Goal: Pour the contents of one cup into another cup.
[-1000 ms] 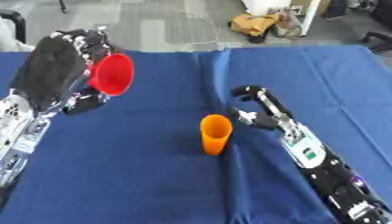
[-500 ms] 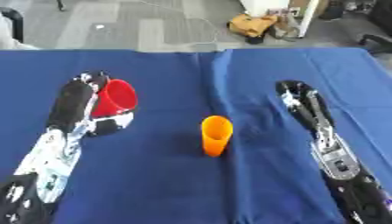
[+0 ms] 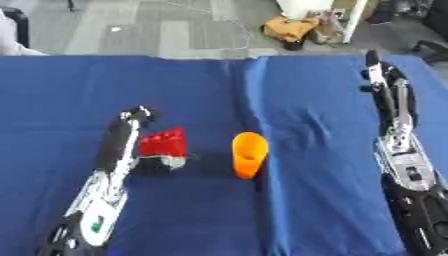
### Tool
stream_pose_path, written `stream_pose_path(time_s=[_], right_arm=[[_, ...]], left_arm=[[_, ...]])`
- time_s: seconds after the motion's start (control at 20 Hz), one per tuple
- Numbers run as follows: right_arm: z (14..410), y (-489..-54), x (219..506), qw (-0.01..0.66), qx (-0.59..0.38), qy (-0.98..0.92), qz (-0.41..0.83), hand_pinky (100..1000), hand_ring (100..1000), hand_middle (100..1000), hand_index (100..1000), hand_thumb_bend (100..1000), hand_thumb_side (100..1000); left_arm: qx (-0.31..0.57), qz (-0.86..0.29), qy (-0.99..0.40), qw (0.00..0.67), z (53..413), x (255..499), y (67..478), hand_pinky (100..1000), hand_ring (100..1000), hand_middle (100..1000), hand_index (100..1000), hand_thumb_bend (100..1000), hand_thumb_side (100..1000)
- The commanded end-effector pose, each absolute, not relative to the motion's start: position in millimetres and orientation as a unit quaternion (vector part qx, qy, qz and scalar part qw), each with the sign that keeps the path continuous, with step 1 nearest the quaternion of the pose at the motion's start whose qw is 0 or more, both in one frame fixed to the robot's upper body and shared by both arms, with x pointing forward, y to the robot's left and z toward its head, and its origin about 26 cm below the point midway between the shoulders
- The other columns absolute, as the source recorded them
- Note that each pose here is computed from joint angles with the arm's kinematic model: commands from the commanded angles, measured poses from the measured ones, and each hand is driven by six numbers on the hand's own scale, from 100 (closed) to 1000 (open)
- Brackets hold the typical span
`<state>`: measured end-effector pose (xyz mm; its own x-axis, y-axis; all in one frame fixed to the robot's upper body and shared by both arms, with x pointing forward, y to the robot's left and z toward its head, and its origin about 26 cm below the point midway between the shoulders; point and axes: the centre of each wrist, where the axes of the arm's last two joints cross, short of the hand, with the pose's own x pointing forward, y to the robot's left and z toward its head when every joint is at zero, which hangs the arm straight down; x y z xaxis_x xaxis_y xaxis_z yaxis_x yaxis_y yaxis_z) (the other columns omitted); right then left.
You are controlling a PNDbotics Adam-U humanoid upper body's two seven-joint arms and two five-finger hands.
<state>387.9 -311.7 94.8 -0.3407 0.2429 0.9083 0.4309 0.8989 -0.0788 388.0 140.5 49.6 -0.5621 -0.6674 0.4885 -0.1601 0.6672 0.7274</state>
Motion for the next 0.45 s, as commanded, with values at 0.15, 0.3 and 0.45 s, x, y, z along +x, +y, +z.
stream_pose_path(time_s=[0.15, 0.3, 0.45], right_arm=[[108, -311, 388, 0.513, -0.198, -0.827, -0.118, 645, 735, 583, 756, 472, 817], [109, -305, 387, 0.508, -0.185, -0.831, -0.132, 638, 731, 585, 758, 481, 821], [112, -303, 386, 0.504, -0.164, -0.837, -0.138, 621, 726, 586, 758, 493, 825]], left_arm=[[0.215, -0.258, -0.874, 0.351, 68, 381, 137, 549, 667, 690, 781, 1000, 821], [0.202, -0.22, -0.896, 0.33, 75, 374, 142, 555, 671, 692, 788, 1000, 837], [0.202, -0.195, -0.903, 0.325, 84, 369, 152, 535, 666, 690, 789, 1000, 811]])
